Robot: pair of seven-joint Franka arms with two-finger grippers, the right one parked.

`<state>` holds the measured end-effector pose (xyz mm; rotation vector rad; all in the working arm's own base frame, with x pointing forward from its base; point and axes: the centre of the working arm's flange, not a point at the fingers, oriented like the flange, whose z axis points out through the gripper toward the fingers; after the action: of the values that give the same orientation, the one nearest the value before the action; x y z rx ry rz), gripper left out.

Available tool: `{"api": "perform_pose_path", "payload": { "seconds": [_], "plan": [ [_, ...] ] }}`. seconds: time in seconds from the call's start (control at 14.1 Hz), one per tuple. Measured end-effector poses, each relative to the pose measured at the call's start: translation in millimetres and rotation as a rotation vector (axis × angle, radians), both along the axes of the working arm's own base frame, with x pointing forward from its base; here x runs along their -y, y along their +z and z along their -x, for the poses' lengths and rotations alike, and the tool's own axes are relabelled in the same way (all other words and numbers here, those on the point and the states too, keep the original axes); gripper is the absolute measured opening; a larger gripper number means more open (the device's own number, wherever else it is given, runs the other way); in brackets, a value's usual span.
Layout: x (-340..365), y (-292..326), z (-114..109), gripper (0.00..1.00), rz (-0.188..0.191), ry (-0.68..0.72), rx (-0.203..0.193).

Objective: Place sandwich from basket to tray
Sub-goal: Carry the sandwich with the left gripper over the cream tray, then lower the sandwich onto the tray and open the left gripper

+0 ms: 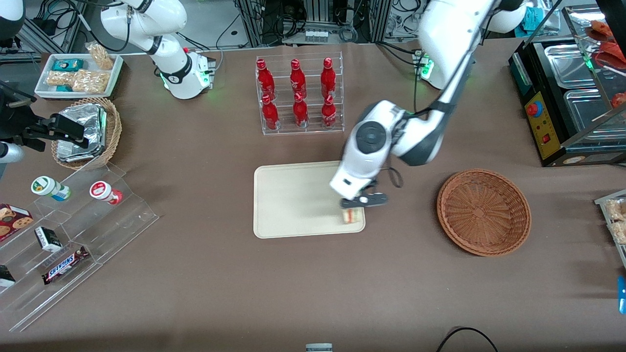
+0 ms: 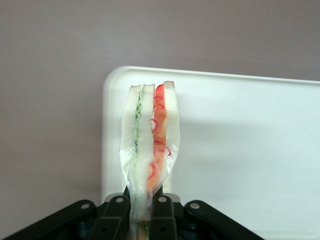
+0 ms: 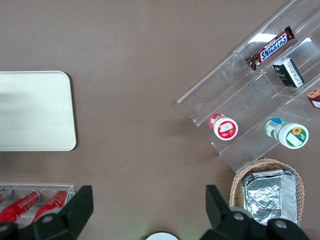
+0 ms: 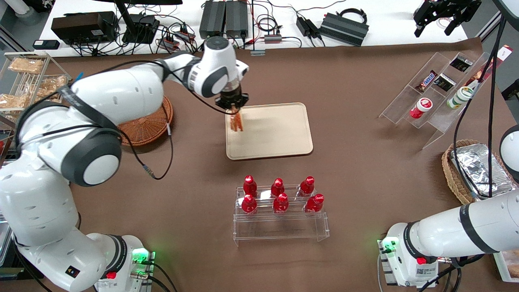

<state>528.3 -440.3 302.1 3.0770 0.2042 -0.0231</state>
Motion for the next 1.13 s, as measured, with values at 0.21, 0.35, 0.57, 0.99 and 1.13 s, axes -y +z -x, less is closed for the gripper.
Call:
{"api": "perform_pose_path", "payload": {
  "seconds": [0.21,0.35,0.57,0.99,1.13],
  "plan": [
    [54,-16,12,0.14,0.023,0.016,0.015],
    [78,-32,19,0.14,0.043,0.014,0.03],
    [100,-59,32,0.14,0.064,-0.006,0.046],
    [105,-56,29,0.48,0.077,0.008,0.062],
    [103,-43,24,0.69,0.078,0.0,0.073]
  ]
}}
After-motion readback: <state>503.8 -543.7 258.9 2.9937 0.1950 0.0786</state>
